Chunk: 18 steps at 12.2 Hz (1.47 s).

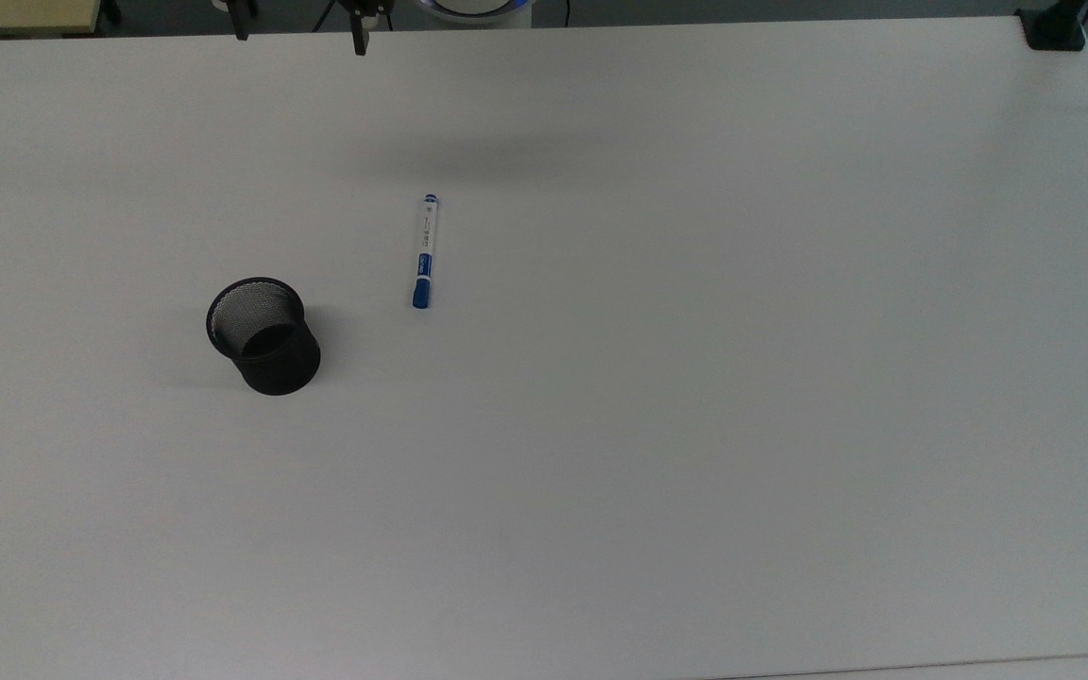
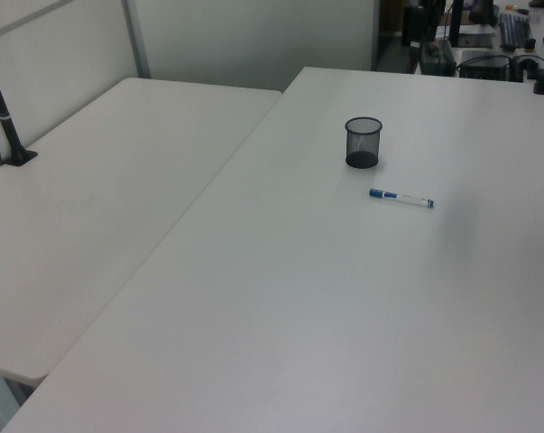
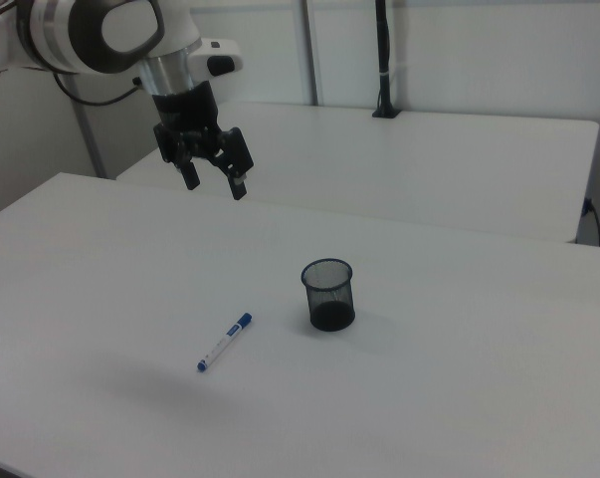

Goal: Insert the marker

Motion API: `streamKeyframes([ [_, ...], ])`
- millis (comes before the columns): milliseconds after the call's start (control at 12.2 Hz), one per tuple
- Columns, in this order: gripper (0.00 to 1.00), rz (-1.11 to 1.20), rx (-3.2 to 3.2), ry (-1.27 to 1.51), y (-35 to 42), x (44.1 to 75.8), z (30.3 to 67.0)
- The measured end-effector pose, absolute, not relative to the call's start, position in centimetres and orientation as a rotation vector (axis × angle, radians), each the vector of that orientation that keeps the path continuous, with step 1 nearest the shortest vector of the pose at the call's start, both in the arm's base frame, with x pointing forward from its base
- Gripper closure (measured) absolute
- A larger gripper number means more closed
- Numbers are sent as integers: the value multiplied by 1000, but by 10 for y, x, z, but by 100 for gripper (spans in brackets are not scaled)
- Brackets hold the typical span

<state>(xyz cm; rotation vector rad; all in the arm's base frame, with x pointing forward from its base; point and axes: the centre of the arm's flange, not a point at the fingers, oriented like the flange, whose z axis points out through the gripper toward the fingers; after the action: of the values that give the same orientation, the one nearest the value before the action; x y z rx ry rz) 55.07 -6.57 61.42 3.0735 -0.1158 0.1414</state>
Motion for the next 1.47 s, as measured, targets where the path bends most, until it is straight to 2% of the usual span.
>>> streamKeyframes([
  [164,0,136,3074,-77,-66,550,614],
  [409,0,34,3069,255,-67,545,605],
  [573,0,-29,3065,361,-63,546,588],
  [737,0,-136,3069,379,-52,553,552],
  [900,0,-217,3054,301,-31,575,503],
  [1228,0,-140,3034,78,7,618,399],
  [1391,4,-134,3030,50,6,628,366],
  [1473,13,-140,3028,48,5,630,354],
])
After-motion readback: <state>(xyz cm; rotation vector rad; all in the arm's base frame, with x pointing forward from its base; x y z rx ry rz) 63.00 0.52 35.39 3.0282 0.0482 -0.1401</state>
